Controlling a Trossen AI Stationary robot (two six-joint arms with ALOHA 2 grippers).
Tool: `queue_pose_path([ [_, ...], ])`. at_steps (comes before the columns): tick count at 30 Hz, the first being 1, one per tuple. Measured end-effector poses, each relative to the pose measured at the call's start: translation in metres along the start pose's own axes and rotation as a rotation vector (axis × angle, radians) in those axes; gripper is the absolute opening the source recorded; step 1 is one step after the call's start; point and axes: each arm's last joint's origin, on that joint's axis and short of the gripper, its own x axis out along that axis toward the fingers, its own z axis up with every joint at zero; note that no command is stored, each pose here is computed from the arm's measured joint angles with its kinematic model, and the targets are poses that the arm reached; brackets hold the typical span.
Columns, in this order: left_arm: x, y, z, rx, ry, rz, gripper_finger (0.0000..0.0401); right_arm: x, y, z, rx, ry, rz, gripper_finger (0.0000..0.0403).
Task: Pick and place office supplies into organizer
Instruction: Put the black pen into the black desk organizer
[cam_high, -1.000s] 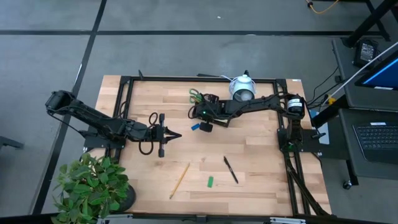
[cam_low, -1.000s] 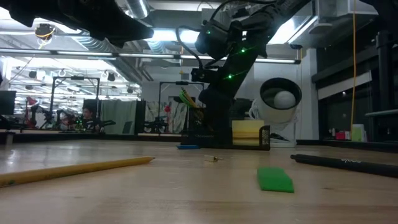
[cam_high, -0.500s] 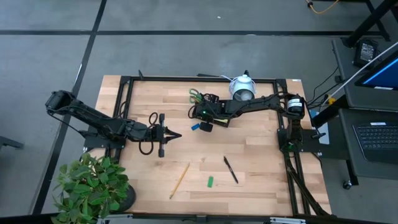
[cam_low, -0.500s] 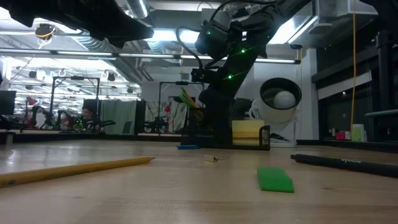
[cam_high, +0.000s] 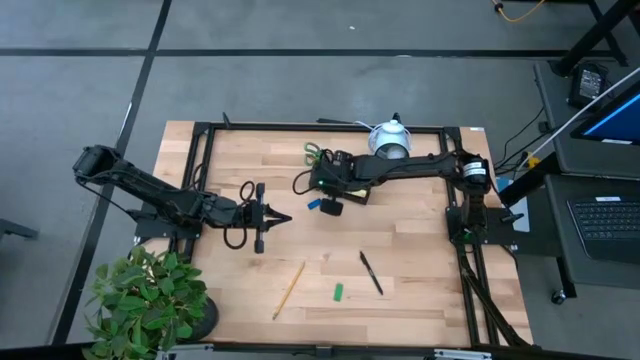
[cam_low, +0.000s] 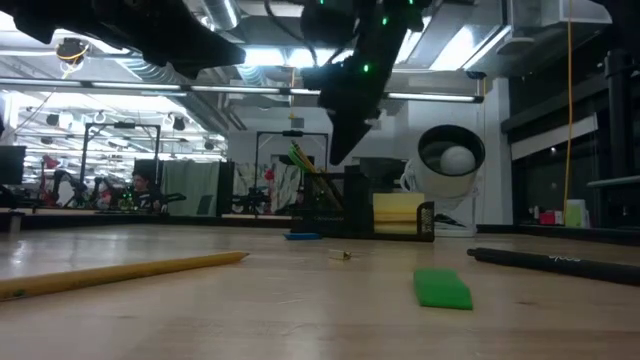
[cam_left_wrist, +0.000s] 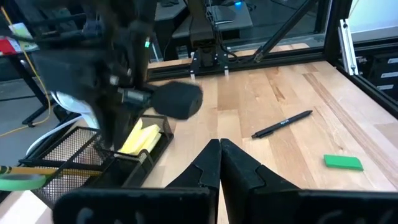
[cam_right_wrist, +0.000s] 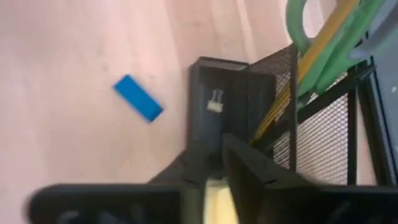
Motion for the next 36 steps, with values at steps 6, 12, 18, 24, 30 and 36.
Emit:
queue_pose_path([
  [6, 0.0, -0.001, 0.0, 0.027, -0.006, -0.029, 0.0001, -0.021, 0.028, -0.002, 0.045, 0.057, 0.07, 0.0013],
  [12, 0.0, -0.001, 0.002, 0.073, -0.017, -0.046, 0.0001, -0.044, 0.065, -0.017, 0.087, 0.114, 0.092, 0.0006],
  [18, 0.0, 0.006, -0.009, 0.069, -0.061, -0.157, 0.0001, -0.068, 0.104, -0.032, 0.12, 0.111, 0.125, 0.0004],
  [24, -0.004, 0.022, -0.028, -0.013, -0.096, -0.132, 0.0001, -0.085, 0.133, -0.047, 0.156, 0.119, 0.147, 0.0007],
  [30, -0.008, 0.029, -0.034, -0.044, -0.101, -0.187, 0.0001, -0.098, 0.153, -0.062, 0.23, 0.154, 0.141, 0.0004],
  [36, -0.011, 0.029, -0.034, -0.047, -0.112, -0.194, 0.0002, -0.113, 0.171, -0.08, 0.302, 0.192, 0.124, 0.0006],
])
